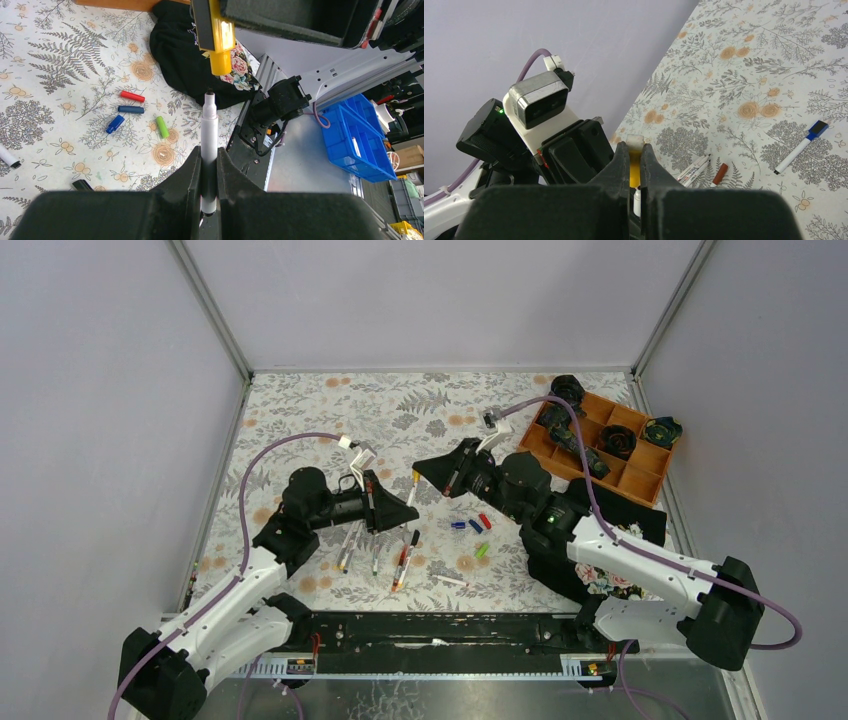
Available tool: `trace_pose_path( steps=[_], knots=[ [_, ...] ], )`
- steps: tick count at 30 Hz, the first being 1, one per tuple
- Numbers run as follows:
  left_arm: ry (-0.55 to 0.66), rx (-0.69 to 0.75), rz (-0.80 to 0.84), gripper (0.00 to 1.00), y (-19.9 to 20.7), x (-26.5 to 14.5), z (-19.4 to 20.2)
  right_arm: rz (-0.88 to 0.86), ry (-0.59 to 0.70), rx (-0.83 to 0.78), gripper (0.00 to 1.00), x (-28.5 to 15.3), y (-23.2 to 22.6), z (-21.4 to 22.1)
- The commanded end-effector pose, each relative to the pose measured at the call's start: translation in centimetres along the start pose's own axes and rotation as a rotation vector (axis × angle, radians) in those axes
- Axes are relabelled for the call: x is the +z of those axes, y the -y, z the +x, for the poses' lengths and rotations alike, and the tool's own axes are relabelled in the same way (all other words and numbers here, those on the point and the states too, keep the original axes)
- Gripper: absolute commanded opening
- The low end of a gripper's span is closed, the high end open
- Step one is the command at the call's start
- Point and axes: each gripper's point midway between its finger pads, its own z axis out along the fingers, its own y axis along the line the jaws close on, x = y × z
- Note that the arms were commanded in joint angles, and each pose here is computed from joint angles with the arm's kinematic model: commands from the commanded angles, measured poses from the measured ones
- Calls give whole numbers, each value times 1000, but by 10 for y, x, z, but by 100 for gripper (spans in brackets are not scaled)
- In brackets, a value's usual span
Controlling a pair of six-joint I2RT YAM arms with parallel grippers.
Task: Insert the pens into the pen caps
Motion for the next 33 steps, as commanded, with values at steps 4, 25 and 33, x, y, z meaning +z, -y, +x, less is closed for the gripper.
trace_pose_path(
  steps=[4, 25, 33],
  knots=[
    [48, 71, 42, 0, 12, 0, -16, -66, 55, -16, 0, 1, -26, -23],
    [49, 69, 33, 0, 11, 0, -16, -56, -6, 0, 0, 3, -15, -2],
    [51, 67, 24, 0, 9, 0, -16, -62, -18, 12, 0, -2, -15, 2]
  ],
)
